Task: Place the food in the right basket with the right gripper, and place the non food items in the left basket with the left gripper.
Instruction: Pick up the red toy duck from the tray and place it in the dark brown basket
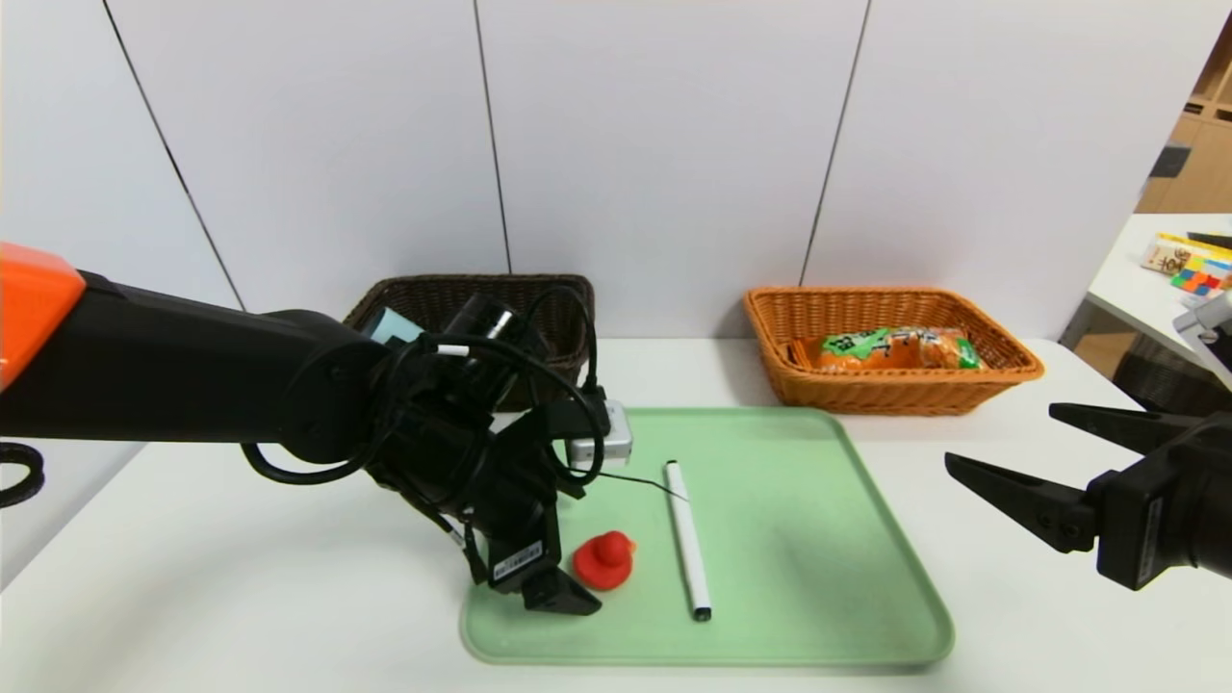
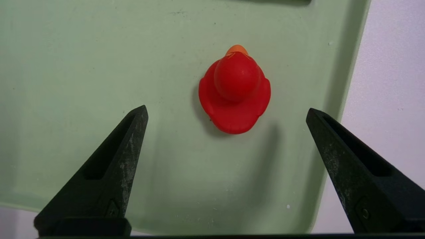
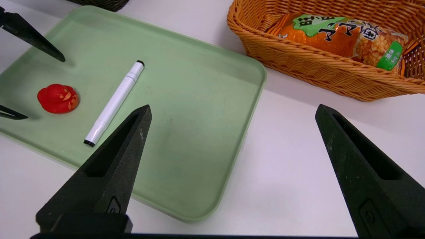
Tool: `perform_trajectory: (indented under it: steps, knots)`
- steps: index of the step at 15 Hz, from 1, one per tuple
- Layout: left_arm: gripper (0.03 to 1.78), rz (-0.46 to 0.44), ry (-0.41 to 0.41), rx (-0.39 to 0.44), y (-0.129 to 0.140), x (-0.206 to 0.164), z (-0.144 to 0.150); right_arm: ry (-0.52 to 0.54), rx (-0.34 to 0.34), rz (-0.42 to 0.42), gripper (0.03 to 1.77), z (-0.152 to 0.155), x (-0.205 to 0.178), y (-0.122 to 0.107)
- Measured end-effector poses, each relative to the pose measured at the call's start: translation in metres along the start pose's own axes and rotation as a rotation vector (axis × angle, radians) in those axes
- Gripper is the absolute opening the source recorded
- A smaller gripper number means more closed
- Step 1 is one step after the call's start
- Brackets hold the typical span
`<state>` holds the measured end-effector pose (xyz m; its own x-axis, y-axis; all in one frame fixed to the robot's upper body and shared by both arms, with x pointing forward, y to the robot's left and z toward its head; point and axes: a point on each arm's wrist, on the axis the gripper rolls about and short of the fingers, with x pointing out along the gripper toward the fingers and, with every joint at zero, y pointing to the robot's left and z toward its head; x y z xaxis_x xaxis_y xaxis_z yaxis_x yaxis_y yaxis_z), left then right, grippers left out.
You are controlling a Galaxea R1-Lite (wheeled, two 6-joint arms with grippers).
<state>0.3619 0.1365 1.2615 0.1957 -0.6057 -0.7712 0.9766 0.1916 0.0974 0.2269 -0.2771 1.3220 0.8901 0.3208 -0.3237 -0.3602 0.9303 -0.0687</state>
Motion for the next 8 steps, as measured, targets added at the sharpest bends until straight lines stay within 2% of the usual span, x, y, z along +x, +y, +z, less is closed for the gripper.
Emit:
perform_trajectory:
  steps: [8]
  knots:
    - [1.69,-0.022,0.032,-0.02,0.009,0.021,-0.004,-0.005,0.001,0.003,1.7,-0.001,-0.002,0.0]
